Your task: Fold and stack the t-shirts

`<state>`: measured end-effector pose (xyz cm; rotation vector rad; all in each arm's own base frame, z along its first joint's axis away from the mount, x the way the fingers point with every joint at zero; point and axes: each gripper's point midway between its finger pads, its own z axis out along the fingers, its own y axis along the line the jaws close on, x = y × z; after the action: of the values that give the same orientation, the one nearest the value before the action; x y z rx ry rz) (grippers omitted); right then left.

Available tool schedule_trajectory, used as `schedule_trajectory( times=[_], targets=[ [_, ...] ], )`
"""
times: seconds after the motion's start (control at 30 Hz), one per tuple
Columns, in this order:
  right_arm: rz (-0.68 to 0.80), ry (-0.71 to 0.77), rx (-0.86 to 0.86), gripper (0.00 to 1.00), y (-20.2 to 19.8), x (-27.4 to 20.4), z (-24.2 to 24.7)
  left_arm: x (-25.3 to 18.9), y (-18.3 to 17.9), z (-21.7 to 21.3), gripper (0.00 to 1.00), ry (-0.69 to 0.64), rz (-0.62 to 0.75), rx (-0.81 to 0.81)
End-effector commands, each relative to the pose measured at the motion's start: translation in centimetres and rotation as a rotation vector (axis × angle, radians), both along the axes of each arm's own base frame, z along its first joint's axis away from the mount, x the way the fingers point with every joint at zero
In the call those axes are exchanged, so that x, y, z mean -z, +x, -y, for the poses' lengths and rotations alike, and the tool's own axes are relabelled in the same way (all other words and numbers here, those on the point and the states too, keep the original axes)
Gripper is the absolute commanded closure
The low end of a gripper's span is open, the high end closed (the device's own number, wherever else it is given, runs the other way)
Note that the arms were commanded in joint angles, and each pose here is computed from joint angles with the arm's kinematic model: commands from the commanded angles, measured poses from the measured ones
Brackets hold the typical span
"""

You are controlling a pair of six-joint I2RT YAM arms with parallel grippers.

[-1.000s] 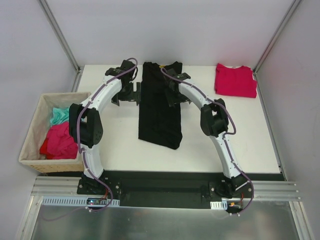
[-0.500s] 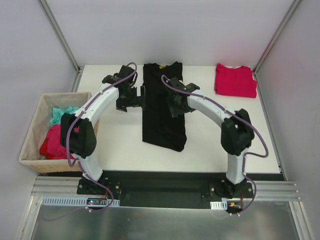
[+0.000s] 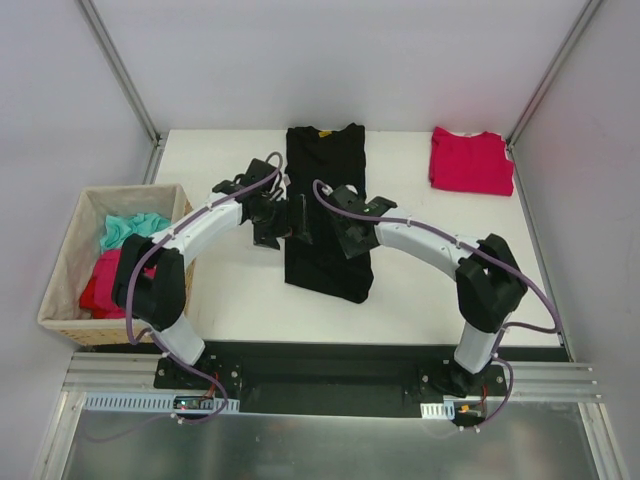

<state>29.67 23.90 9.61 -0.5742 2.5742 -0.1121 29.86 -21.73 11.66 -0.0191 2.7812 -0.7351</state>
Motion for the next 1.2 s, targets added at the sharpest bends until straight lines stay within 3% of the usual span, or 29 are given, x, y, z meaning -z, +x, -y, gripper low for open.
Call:
schedule_trajectory(
  times=[0.0,0.3,0.5,0.73,1.17],
  targets=[
    [-0.009,0.045,-0.019,0.57,-0.8,0.7,-2.0,0.5,-0.2,2.7,0.01,-0.087,-0.026,0.031],
    [-0.008,0.076,-0.075,0.56,-1.1,-0.2,-5.0,-0.4,-0.6,4.0,0.01,-0.129,-0.024,0.058],
    [0.040,0.116,-0.091,0.53,-0.6,-2.6,-6.4,-4.2,0.0,3.0,0.01,-0.136,0.121,0.018],
    [0.063,0.144,-0.106,0.53,-1.5,-4.8,-7.0,-6.6,-0.8,-0.9,0.11,-0.117,0.228,-0.110],
    [-0.029,0.113,-0.109,0.53,-3.0,0.1,-7.1,-6.0,-1.6,-5.9,0.08,-0.138,0.243,-0.252]
  ],
)
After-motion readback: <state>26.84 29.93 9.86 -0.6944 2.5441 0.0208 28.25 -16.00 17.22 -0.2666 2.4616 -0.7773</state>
